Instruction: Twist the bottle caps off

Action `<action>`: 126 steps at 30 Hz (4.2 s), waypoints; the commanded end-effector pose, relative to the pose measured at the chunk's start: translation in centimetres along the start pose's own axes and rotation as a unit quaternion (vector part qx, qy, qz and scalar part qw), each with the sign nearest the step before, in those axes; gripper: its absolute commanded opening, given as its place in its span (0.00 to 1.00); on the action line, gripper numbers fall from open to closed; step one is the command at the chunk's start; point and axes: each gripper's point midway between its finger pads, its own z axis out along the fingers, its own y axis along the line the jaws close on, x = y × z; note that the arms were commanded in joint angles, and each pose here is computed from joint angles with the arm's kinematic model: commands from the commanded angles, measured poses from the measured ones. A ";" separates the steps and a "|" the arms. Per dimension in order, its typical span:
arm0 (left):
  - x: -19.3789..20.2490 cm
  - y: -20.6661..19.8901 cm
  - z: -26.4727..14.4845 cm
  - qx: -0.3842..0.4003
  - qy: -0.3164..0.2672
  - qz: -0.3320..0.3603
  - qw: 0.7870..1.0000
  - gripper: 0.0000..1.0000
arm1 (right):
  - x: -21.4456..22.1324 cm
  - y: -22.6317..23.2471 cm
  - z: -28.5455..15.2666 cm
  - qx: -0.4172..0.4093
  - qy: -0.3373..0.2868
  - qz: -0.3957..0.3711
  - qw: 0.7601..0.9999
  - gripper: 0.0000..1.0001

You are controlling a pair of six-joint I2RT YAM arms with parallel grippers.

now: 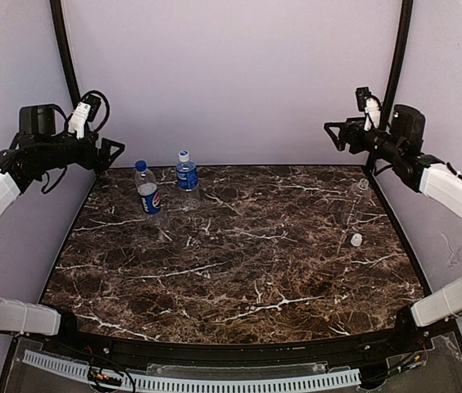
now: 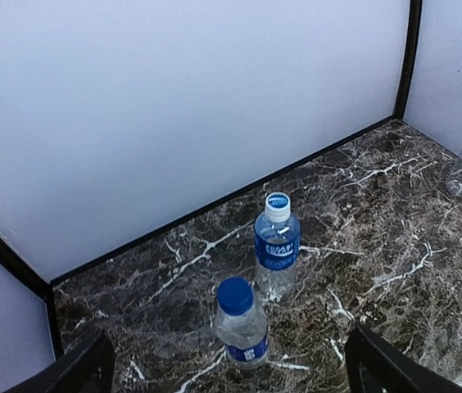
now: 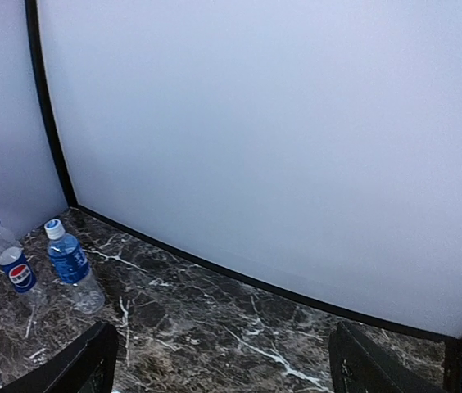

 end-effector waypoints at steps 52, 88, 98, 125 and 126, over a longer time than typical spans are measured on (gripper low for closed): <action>13.8 -0.7 15.2 0.155 -0.154 -0.019 0.976 0.86 | -4.0 26.6 7.0 -0.150 0.008 -0.153 0.977 0.93; 6.4 -10.3 -5.3 0.273 0.186 0.199 0.923 0.41 | -5.5 30.6 0.7 -0.312 0.050 -0.082 0.945 0.85; 2.4 -17.4 -5.0 0.334 0.116 0.224 0.908 0.38 | -6.8 37.6 -3.5 -0.452 -0.025 -0.058 0.890 0.82; 1.0 -20.8 -3.4 0.376 0.037 0.248 0.892 0.37 | -2.8 40.7 1.2 -0.460 0.029 -0.048 0.886 0.38; 1.0 -20.8 -3.4 0.375 0.035 0.248 0.892 0.37 | -2.6 40.6 1.3 -0.457 0.031 -0.048 0.888 0.38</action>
